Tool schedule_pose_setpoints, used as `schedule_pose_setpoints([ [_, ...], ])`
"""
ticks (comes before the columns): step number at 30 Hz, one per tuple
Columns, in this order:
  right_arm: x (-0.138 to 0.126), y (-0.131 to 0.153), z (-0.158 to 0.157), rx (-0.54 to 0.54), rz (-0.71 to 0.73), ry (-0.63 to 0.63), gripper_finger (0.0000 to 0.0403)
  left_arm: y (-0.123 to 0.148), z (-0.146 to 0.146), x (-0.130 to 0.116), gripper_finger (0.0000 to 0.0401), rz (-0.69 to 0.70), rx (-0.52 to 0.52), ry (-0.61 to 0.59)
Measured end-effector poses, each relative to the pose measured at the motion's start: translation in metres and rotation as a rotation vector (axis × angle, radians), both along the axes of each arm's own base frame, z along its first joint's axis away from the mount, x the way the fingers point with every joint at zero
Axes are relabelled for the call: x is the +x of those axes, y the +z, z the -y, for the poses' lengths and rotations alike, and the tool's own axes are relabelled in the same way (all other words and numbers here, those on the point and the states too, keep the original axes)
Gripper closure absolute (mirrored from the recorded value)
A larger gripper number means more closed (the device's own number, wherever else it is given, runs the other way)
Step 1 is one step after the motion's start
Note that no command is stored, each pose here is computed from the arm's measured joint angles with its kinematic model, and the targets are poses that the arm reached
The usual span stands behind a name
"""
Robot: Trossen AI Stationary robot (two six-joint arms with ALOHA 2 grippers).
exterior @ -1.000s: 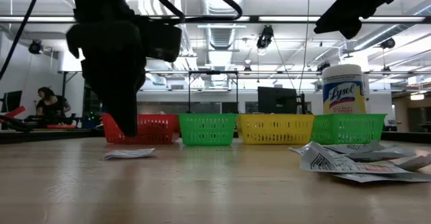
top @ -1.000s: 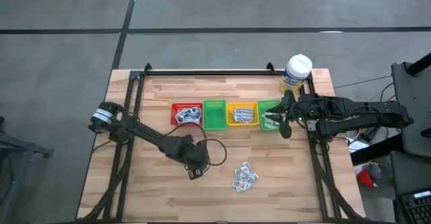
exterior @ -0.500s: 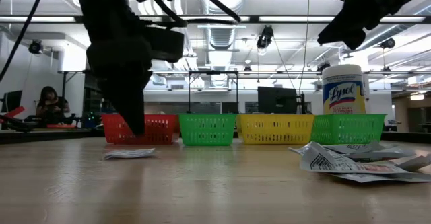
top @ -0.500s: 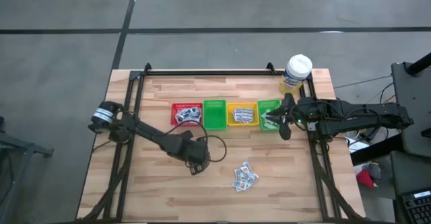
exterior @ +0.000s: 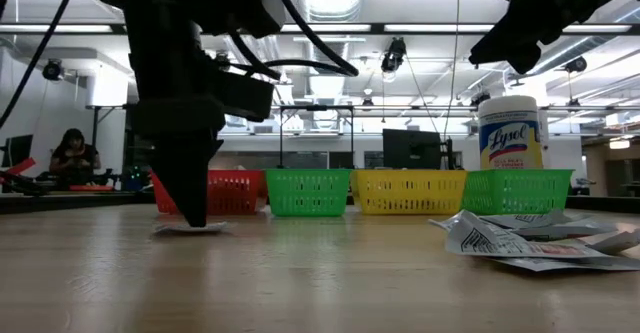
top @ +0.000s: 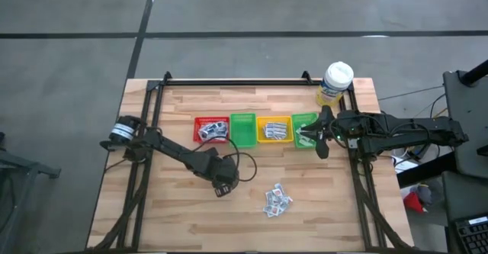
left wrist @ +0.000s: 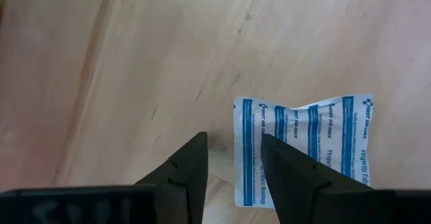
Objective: Pick & Place First Aid Supplies
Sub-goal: Put the blue bandage into the yellow basket
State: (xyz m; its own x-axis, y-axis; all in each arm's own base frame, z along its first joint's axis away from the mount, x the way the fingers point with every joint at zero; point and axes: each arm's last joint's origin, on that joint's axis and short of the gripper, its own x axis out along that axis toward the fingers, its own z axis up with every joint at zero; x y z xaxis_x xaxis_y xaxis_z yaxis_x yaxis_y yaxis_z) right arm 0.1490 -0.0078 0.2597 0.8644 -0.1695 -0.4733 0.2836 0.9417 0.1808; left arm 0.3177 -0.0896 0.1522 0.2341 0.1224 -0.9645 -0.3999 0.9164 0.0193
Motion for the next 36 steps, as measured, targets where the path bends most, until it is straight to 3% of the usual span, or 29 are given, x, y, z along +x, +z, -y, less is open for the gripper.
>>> schedule_pose_setpoints([
  [7,0.0,0.0,0.0,0.0,0.003,0.0,0.0317,-0.017,-0.002,-0.001,0.0273,-0.047,-0.061,-0.004],
  [18,0.001,0.002,0.0,0.0,0.022,0.0,0.0339,-0.02,-0.001,0.001,0.0389,-0.026,-0.079,-0.005],
  [25,0.001,0.002,0.0,0.0,0.021,0.0,0.0342,-0.018,0.0,0.002,0.04,-0.014,-0.093,-0.008],
  [32,0.001,0.002,0.0,0.003,0.021,-0.002,0.0331,0.007,-0.001,-0.003,0.0401,0.062,-0.098,-0.014],
  [36,0.001,-0.001,0.0,0.054,0.022,-0.029,0.0325,0.038,-0.003,-0.008,0.0401,0.184,-0.063,-0.029],
])
